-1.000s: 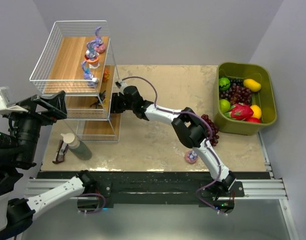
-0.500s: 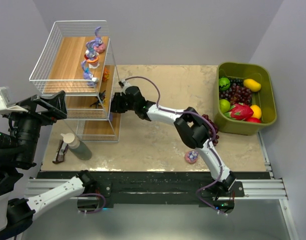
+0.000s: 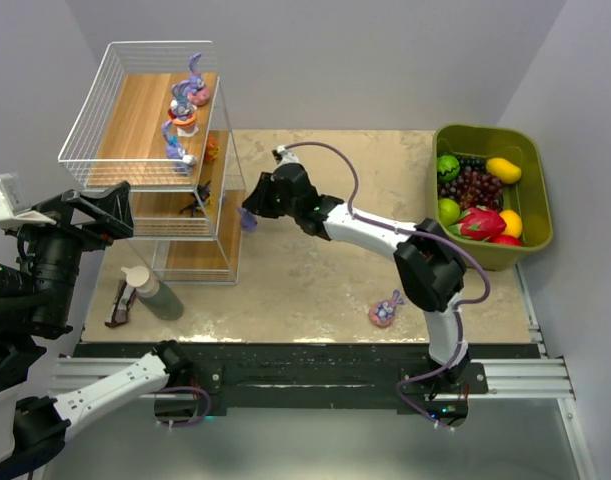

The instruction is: Place and organize the plastic toys onto the shelf

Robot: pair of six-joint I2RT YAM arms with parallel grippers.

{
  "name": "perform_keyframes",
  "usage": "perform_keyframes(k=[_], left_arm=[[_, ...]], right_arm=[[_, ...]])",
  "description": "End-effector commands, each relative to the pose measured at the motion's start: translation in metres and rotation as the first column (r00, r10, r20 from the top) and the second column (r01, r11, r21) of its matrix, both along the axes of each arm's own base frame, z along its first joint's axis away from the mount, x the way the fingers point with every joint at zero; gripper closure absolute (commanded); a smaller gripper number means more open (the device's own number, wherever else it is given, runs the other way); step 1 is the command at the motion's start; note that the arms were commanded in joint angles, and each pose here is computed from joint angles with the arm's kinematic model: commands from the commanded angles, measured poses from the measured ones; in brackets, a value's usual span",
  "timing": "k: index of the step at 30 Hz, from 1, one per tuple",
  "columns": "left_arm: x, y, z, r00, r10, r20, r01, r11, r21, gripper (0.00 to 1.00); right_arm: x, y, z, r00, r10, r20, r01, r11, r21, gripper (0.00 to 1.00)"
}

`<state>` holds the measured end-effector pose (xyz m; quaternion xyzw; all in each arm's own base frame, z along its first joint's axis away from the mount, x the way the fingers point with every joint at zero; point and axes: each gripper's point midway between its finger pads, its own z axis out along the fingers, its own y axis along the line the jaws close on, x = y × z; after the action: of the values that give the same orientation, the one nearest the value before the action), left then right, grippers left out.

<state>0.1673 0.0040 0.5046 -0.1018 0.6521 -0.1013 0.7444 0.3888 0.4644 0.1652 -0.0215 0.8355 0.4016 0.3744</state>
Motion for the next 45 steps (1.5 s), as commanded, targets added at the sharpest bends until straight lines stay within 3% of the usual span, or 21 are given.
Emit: perform_keyframes(k=[1, 15, 18, 19, 21, 22, 28, 32, 37, 41, 43, 45], left_arm=[[-0.001, 0.000, 0.005, 1.000, -0.005, 0.018, 0.006, 1.000, -0.015, 0.01], [0.005, -0.011, 0.004, 0.999, -0.035, 0.006, 0.035, 0.999, 0.003, 0.01], [0.006, -0.013, 0.004, 0.999, -0.038, 0.004, 0.038, 0.999, 0.005, 0.01], [0.006, -0.013, 0.004, 0.999, -0.038, 0.003, 0.038, 0.999, 0.006, 0.00], [0.006, -0.013, 0.003, 0.999, -0.039, 0.002, 0.039, 0.999, 0.008, 0.01], [0.006, -0.013, 0.004, 0.999, -0.036, 0.003, 0.036, 0.999, 0.006, 0.01], [0.010, -0.018, 0.004, 0.999, -0.042, -0.002, 0.042, 0.999, 0.015, 0.00], [0.010, -0.019, 0.004, 0.999, -0.045, -0.003, 0.045, 0.999, 0.012, 0.01], [0.009, -0.019, 0.005, 0.999, -0.050, 0.001, 0.050, 0.999, -0.001, 0.01], [0.008, -0.018, 0.005, 0.999, -0.051, 0.002, 0.051, 0.999, -0.010, 0.00], [0.008, -0.019, 0.005, 0.999, -0.052, 0.003, 0.053, 0.999, -0.011, 0.01], [0.008, -0.019, 0.005, 0.999, -0.054, 0.004, 0.054, 0.998, -0.014, 0.00]], right_arm=[[0.005, -0.040, 0.000, 0.986, -0.169, 0.001, 0.169, 0.985, -0.044, 1.00], [0.007, -0.070, -0.029, 0.953, -0.302, 0.036, 0.301, 0.953, 0.016, 0.95], [0.002, -0.077, -0.034, 0.948, -0.319, 0.023, 0.318, 0.948, 0.024, 0.89], [0.000, -0.079, -0.037, 0.948, -0.318, 0.020, 0.317, 0.948, 0.019, 0.78], [-0.004, -0.081, -0.034, 0.950, -0.313, 0.013, 0.312, 0.950, 0.021, 0.69], [-0.006, -0.081, -0.034, 0.954, -0.299, 0.011, 0.299, 0.954, 0.021, 0.59], [-0.016, -0.075, -0.015, 0.975, -0.220, 0.030, 0.220, 0.975, 0.013, 0.39], [-0.021, -0.074, -0.007, 0.988, -0.146, 0.047, 0.149, 0.987, -0.058, 0.31], [-0.012, -0.069, -0.007, 0.999, 0.014, 0.049, -0.006, 0.987, -0.160, 0.32], [-0.004, -0.077, -0.027, 0.983, 0.176, 0.055, -0.152, 0.943, -0.297, 0.34], [-0.007, -0.071, -0.036, 0.950, 0.313, 0.019, -0.294, 0.911, -0.289, 0.34], [-0.005, -0.064, -0.031, 0.899, 0.433, 0.066, -0.391, 0.860, -0.328, 0.34]])
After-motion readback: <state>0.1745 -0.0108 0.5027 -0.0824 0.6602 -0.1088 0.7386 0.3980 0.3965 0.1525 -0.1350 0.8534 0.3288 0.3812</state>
